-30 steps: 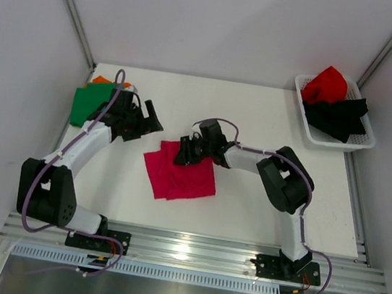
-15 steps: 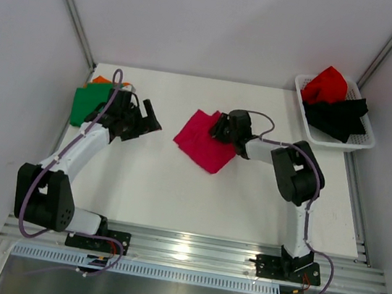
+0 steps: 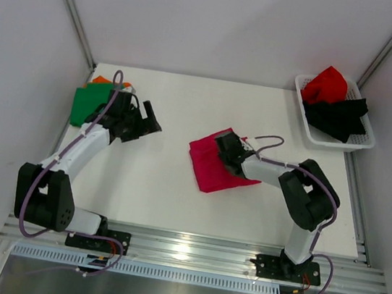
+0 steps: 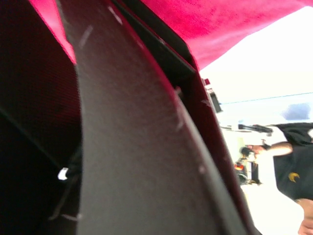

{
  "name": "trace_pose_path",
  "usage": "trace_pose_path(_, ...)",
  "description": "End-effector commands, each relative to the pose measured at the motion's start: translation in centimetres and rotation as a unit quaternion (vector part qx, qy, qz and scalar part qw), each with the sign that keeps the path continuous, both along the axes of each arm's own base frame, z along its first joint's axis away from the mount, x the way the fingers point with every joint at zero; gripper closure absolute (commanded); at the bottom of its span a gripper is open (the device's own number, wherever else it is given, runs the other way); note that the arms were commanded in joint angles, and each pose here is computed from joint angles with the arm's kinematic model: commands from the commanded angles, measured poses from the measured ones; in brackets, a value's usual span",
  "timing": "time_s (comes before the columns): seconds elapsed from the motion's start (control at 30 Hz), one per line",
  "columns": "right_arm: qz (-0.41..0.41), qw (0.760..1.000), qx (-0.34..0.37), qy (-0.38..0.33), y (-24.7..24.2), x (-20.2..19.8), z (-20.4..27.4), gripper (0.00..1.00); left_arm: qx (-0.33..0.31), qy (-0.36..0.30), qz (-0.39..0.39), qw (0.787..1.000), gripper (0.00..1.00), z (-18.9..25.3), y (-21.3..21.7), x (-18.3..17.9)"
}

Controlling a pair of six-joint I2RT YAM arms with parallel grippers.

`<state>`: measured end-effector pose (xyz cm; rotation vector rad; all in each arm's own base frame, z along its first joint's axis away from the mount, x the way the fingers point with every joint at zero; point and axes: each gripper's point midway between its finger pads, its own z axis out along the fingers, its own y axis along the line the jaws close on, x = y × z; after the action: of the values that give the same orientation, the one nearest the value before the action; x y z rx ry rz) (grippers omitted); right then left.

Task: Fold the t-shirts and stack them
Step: Fold the long partially folded tshirt into a neat square

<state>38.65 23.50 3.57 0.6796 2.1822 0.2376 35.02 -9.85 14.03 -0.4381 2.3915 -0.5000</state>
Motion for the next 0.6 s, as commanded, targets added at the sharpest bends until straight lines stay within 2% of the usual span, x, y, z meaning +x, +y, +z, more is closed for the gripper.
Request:
trace_pose_path(0.0, -0.047, 0.998, -0.029, -0.016, -1.6, -1.1, 0.6, 0.6, -0.004, -0.02, -0.01, 1.0, 0.04, 0.8, -0.1, 0.1)
trace_pose_path(0.13, 0.037, 0.992, -0.036, -0.112, 1.3, 2.0, 5.7, 0.6, -0.001, -0.019, -0.013, 1.0, 0.04, 0.4, -0.1, -0.1)
trace_pose_path(0.17, 0.066, 0.987, -0.064, -0.135, 1.5, 2.3, 7.4, 0.6, -0.002, -0.019, -0.013, 1.0, 0.04, 0.3, -0.1, -0.1)
trace_pose_path(0.33, 0.138, 0.959, -0.093, -0.231, 3.4, 4.0, 14.5, 0.59, -0.008, -0.01, -0.018, 1.0, 0.04, -0.4, -0.4, -0.2)
trace_pose_path(0.43, 0.184, 0.942, -0.125, -0.25, 4.3, 4.4, 16.9, 0.59, -0.01, -0.009, -0.019, 1.0, 0.04, -0.5, -0.5, -0.2)
trace_pose_path(0.57, 0.25, 0.929, -0.171, -0.214, 5.1, 4.0, 16.1, 0.59, -0.006, -0.012, -0.018, 1.0, 0.04, -0.3, -0.3, -0.3)
